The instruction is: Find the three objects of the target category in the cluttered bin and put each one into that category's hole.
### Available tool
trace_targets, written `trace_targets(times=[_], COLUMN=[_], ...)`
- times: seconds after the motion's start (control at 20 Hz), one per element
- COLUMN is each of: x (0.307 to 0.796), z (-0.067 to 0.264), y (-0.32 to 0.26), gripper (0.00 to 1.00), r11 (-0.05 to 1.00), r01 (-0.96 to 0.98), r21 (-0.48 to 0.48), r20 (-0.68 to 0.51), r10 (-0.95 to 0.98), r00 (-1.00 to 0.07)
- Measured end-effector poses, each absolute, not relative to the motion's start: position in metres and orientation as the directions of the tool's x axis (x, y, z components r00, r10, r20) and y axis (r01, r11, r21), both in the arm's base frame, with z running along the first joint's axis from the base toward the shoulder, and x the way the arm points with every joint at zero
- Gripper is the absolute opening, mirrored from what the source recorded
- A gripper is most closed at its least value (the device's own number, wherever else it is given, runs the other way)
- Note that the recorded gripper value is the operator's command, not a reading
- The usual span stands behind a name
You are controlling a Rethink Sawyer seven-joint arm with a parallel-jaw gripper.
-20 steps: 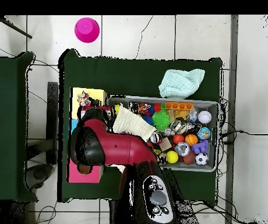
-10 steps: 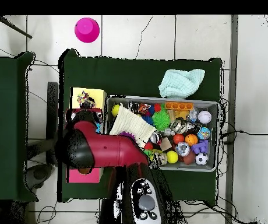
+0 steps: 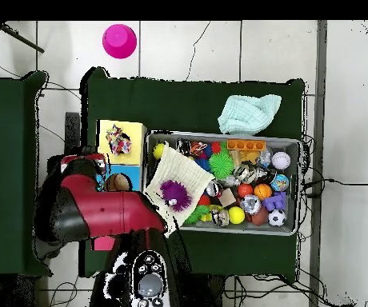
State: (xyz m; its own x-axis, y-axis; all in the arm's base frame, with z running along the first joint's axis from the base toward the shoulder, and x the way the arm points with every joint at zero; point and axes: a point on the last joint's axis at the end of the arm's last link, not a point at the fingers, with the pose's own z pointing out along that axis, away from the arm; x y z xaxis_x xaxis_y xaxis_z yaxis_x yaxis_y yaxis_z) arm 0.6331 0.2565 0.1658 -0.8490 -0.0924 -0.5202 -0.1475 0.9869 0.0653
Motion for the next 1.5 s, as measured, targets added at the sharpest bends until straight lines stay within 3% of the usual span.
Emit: trace_targets(times=[1.5], x=[0.658], z=[0.149], y=[0.192], gripper=[0.0], r11=[0.997], r01=[-0.046], r21=[0.066], r20=[-0.504], r10=[-0.006], r00=[-0.864])
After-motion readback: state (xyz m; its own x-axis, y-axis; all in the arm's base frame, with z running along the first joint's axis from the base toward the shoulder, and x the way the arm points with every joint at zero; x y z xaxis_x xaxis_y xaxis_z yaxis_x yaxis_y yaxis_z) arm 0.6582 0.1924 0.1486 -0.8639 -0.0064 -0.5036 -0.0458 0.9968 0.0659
